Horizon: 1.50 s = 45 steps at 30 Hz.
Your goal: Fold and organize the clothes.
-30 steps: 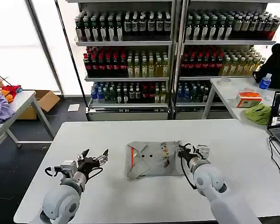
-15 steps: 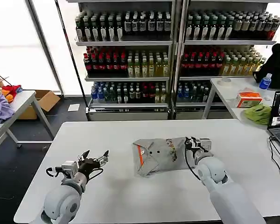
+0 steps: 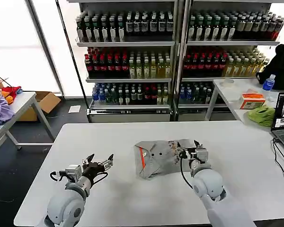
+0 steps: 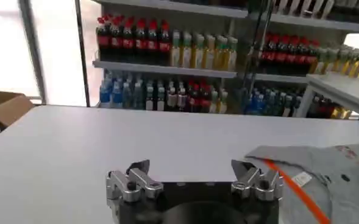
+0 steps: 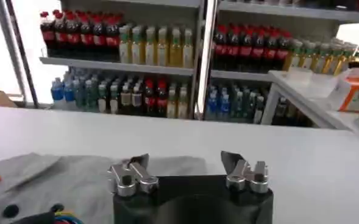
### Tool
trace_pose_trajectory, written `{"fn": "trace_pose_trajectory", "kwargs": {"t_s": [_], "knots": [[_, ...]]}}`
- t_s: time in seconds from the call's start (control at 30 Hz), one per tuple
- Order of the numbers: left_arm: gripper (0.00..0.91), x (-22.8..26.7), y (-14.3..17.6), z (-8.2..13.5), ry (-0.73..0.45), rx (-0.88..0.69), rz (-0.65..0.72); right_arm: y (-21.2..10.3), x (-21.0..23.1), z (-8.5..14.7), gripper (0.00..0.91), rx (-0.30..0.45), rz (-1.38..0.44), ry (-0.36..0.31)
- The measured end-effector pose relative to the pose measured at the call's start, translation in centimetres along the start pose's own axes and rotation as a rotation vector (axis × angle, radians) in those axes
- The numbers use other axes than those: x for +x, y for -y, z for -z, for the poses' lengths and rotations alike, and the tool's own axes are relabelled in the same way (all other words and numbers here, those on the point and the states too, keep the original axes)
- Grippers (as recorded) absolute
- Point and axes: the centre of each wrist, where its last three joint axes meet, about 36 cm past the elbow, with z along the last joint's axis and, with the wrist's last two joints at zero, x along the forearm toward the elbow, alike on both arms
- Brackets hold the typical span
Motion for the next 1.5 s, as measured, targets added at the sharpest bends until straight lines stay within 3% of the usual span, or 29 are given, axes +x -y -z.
{"fn": "trace_pose_trajectory", "kwargs": {"t_s": [0.5,1.0,1.2,1.5], "knots": [[0.907,0.8,-0.1,-0.5,-0.012,0.002,-0.006,-1.8,-2.2,-1.2,0.907,-0.124,-0.002,-0.083],[0.907,1.1,-0.2,-0.7,-0.016,0.008,-0.007,-1.5,-3.3,-2.4,0.907,-0.19,-0.015,-0.157],[0.907,1.5,-0.1,-0.5,-0.005,0.012,-0.005,-0.8,-1.8,-1.3,0.907,-0.186,-0.014,-0.114],[0.907,2.5,0.1,-0.5,0.067,0.022,0.0,1.1,2.8,2.0,0.907,-0.122,-0.042,0.066]]}}
